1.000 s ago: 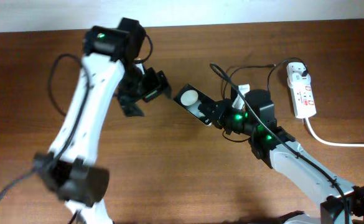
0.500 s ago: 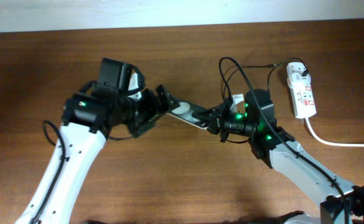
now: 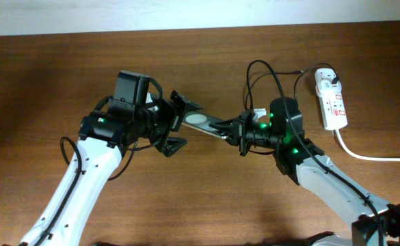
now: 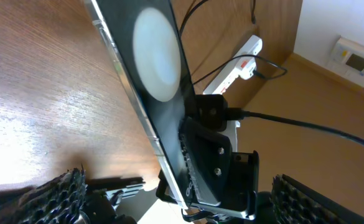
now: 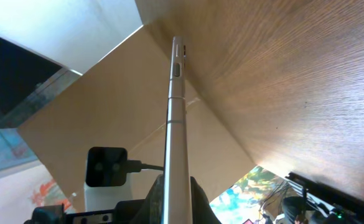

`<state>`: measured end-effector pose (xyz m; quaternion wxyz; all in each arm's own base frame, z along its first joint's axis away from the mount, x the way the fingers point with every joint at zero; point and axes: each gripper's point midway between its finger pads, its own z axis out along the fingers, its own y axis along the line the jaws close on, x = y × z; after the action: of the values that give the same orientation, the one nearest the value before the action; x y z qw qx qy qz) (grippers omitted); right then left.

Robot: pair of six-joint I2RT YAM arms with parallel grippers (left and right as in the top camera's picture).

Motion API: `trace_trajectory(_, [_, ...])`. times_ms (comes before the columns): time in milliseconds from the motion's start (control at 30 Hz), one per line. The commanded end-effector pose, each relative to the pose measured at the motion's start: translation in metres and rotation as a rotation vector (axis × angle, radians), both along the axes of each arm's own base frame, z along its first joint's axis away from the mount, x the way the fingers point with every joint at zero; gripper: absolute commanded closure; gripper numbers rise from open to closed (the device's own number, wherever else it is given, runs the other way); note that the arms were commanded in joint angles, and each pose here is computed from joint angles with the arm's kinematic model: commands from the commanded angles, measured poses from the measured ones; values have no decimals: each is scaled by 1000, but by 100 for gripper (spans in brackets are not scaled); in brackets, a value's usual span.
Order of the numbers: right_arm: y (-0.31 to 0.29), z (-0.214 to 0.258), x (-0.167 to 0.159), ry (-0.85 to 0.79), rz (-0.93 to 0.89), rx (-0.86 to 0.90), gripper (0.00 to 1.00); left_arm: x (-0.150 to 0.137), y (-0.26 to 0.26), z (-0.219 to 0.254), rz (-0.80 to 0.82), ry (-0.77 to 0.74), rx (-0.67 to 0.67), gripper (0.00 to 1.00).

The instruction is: Plug charger to phone and switch on socket

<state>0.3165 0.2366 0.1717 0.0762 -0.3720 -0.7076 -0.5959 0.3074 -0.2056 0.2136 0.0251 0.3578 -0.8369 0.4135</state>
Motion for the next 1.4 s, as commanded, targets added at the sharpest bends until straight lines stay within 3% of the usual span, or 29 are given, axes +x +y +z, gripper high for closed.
trace_trajectory(0, [7,20,0,-4,19,68,96,1,5,0,43,10,9,3])
trace_trajectory(233, [29,37,-10,16,49,136,96,5,10,-4,170,101,3,16])
trace_trajectory(300, [31,39,-11,39,49,150,96,10,16,-7,216,101,31,25])
trace_trajectory(400, [31,39,-11,40,47,151,96,16,21,-8,243,77,57,31])
trace_trajectory(500, [30,39,-9,39,36,149,96,26,15,-2,247,8,60,38])
trace_trajectory(733, [30,40,-9,33,35,151,96,23,2,-7,263,-35,131,43])
trace_trajectory(867, [30,40,-9,33,36,151,96,25,5,-8,274,-41,145,57])
trace_trajectory(1033, [30,40,-9,33,36,151,96,29,4,-25,275,-2,173,59])
trace_trajectory(1100, [30,40,-9,32,34,151,96,30,1,-36,279,38,174,70])
trace_trajectory(1367, [28,39,-4,27,6,145,96,36,-5,-31,286,25,133,82])
